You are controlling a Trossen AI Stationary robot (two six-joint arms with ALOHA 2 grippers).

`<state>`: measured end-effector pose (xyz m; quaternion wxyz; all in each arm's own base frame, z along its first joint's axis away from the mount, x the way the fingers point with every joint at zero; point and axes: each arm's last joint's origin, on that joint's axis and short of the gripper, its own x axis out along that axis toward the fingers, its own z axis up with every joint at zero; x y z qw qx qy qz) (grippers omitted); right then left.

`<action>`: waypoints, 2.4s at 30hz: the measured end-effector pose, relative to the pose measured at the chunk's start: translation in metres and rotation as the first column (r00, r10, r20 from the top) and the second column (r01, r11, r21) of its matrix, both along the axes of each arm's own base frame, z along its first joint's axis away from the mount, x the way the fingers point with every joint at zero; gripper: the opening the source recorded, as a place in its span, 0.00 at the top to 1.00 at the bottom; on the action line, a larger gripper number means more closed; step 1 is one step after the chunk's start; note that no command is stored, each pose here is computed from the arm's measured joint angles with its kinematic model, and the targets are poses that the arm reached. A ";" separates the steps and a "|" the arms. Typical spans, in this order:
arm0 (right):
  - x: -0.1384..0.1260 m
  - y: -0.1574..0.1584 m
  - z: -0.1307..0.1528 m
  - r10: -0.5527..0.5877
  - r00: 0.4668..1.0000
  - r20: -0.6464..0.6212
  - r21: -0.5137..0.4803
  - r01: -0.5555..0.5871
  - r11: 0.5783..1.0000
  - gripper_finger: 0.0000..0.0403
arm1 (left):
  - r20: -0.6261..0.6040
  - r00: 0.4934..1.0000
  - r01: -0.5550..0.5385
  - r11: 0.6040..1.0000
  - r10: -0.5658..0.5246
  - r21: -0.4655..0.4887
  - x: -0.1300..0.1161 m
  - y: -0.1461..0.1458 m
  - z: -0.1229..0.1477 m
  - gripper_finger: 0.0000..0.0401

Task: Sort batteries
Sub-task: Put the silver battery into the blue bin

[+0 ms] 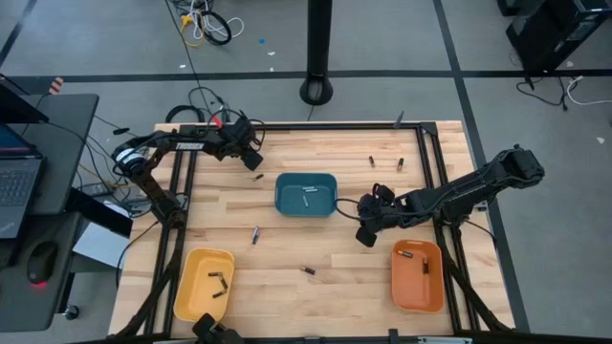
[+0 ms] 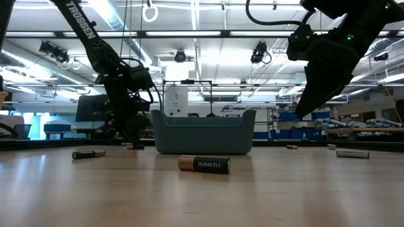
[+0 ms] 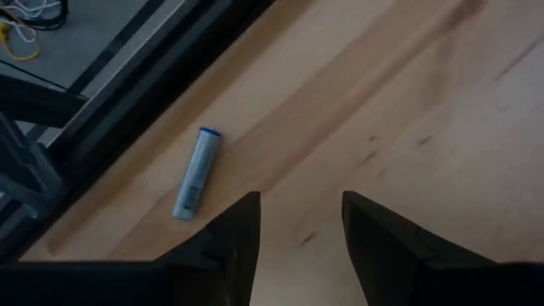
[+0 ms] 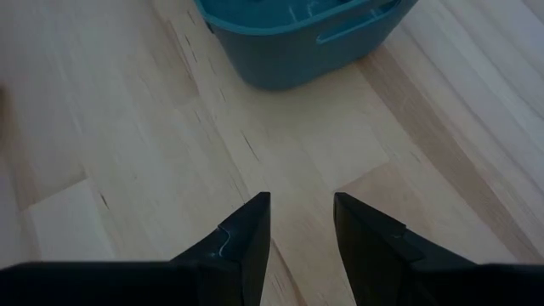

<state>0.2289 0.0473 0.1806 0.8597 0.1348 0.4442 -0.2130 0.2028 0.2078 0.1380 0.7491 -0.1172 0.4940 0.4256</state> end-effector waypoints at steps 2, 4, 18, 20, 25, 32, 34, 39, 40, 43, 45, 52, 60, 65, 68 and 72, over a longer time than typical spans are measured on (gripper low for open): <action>0.000 0.000 0.000 0.001 1.000 0.000 0.001 -0.001 1.000 0.65 | -0.014 1.000 0.007 1.000 -0.007 -0.004 -0.001 -0.001 0.000 0.57; 0.000 0.000 0.000 0.001 1.000 0.000 0.002 -0.001 1.000 0.65 | -0.031 0.999 0.028 1.000 -0.028 -0.012 0.000 -0.003 0.000 0.58; 0.000 0.002 0.000 0.008 1.000 0.004 0.003 -0.008 1.000 0.65 | -0.213 0.977 0.020 0.995 0.002 0.102 0.007 0.011 0.070 0.98; 0.000 0.003 0.000 0.015 1.000 0.004 0.001 -0.015 1.000 0.65 | -0.224 0.974 -0.014 0.996 0.033 0.087 0.005 0.019 0.075 0.97; 0.000 0.003 0.000 0.021 1.000 0.006 -0.003 -0.021 1.000 0.65 | -0.252 0.966 -0.058 0.998 0.064 0.031 0.002 0.031 0.069 0.98; 0.000 0.003 0.001 0.023 1.000 0.008 -0.012 -0.023 1.000 0.65 | -0.275 0.957 -0.098 0.995 0.095 0.004 0.007 0.037 0.049 0.98; 0.000 0.003 0.001 0.024 1.000 0.007 -0.013 -0.024 1.000 0.65 | -0.294 0.947 -0.127 0.992 0.128 0.024 0.008 0.036 0.046 0.98; 0.000 0.003 0.001 0.023 1.000 0.008 -0.014 -0.023 1.000 0.65 | -0.362 0.917 -0.144 0.986 0.167 0.089 0.020 0.019 0.044 0.98; 0.000 0.003 0.001 0.024 1.000 0.008 -0.015 -0.024 1.000 0.65 | -0.385 0.907 -0.135 0.984 0.170 0.115 0.023 0.015 0.045 0.98; 0.000 0.003 0.001 0.027 1.000 0.007 -0.018 -0.027 0.999 0.65 | -0.437 0.881 -0.108 0.976 0.182 0.189 0.029 0.007 0.047 0.98; 0.000 0.003 0.001 0.028 1.000 0.007 -0.018 -0.028 0.999 0.65 | -0.428 0.887 -0.106 0.977 0.176 0.183 0.030 0.006 0.048 0.98; 0.001 0.003 0.001 0.028 1.000 0.010 -0.018 -0.028 0.999 0.65 | -0.288 0.953 -0.065 0.993 0.090 0.096 0.046 0.013 0.046 0.99; 0.001 0.003 0.001 0.029 0.999 0.014 -0.017 -0.028 0.999 0.65 | -0.276 0.961 0.012 1.000 -0.006 0.017 0.060 0.019 0.019 0.99; 0.001 0.003 0.001 0.029 0.999 0.014 -0.017 -0.028 0.999 0.65 | -0.231 0.971 -0.042 0.997 0.056 0.067 0.062 0.026 0.022 0.99; 0.001 0.003 0.001 0.029 1.000 0.013 -0.017 -0.028 0.999 0.65 | -0.258 0.956 -0.121 0.988 0.143 0.100 0.054 0.034 0.027 0.99; 0.001 0.003 0.001 0.029 1.000 0.013 -0.017 -0.028 0.999 0.65 | -0.319 0.928 -0.173 0.982 0.190 0.080 0.041 0.038 0.024 0.99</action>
